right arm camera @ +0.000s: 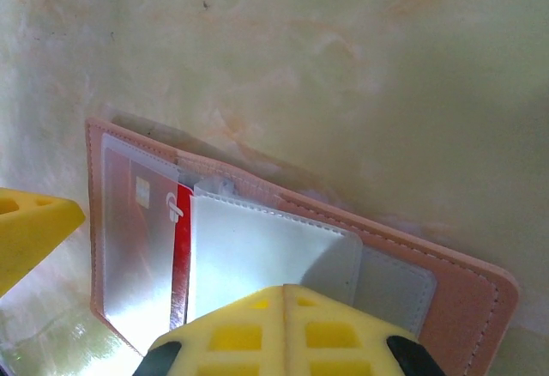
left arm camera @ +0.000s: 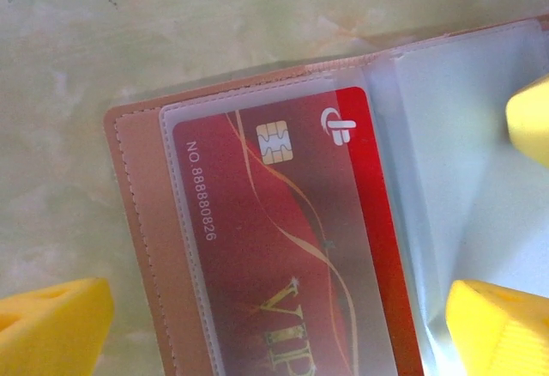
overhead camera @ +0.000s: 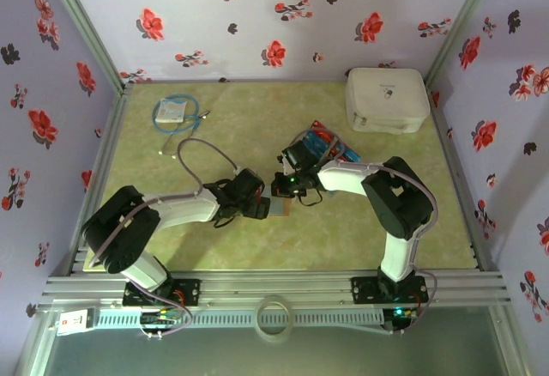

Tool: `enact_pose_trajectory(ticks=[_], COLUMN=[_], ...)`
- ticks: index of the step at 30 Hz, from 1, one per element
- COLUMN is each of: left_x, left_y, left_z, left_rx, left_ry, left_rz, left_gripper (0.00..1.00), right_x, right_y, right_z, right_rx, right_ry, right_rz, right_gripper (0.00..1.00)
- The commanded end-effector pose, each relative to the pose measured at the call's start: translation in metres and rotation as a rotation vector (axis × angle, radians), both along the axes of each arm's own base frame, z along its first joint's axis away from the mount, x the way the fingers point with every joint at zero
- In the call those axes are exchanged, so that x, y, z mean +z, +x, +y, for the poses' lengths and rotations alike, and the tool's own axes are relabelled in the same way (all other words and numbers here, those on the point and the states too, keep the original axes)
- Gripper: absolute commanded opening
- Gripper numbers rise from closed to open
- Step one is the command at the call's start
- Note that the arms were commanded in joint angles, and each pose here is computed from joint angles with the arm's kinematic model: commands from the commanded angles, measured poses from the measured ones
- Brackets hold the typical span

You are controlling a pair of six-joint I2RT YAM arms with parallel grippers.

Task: Put the credit cards into the card holder
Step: Flip over the card slot on the card holder.

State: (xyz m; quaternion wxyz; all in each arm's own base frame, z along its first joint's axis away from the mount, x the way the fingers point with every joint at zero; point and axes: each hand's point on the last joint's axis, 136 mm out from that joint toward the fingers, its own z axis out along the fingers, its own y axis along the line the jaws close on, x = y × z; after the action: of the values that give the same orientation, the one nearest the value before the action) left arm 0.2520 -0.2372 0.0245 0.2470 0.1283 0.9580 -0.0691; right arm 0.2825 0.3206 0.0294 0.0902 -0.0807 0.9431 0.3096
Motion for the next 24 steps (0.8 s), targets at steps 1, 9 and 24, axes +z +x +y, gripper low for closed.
enact_pose_trajectory(ticks=[1, 9, 24], left_x=[-0.005, -0.009, -0.007], left_y=[0.0, -0.002, -0.001], left_z=[0.005, 0.008, 0.007], left_rx=[0.0, 0.007, 0.005], left_ry=[0.049, 0.05, 0.048], left_rz=[-0.008, -0.004, -0.009], left_gripper=[1.0, 1.0, 1.0], right_x=[0.018, 0.03, 0.004], right_y=[0.004, 0.011, 0.009], right_z=[0.0, -0.016, -0.008], right_rx=[-0.013, -0.079, -0.081], right_ry=[0.026, 0.016, 0.029], right_rz=[-0.029, -0.072, -0.005], right_gripper=[0.08, 0.34, 0.35])
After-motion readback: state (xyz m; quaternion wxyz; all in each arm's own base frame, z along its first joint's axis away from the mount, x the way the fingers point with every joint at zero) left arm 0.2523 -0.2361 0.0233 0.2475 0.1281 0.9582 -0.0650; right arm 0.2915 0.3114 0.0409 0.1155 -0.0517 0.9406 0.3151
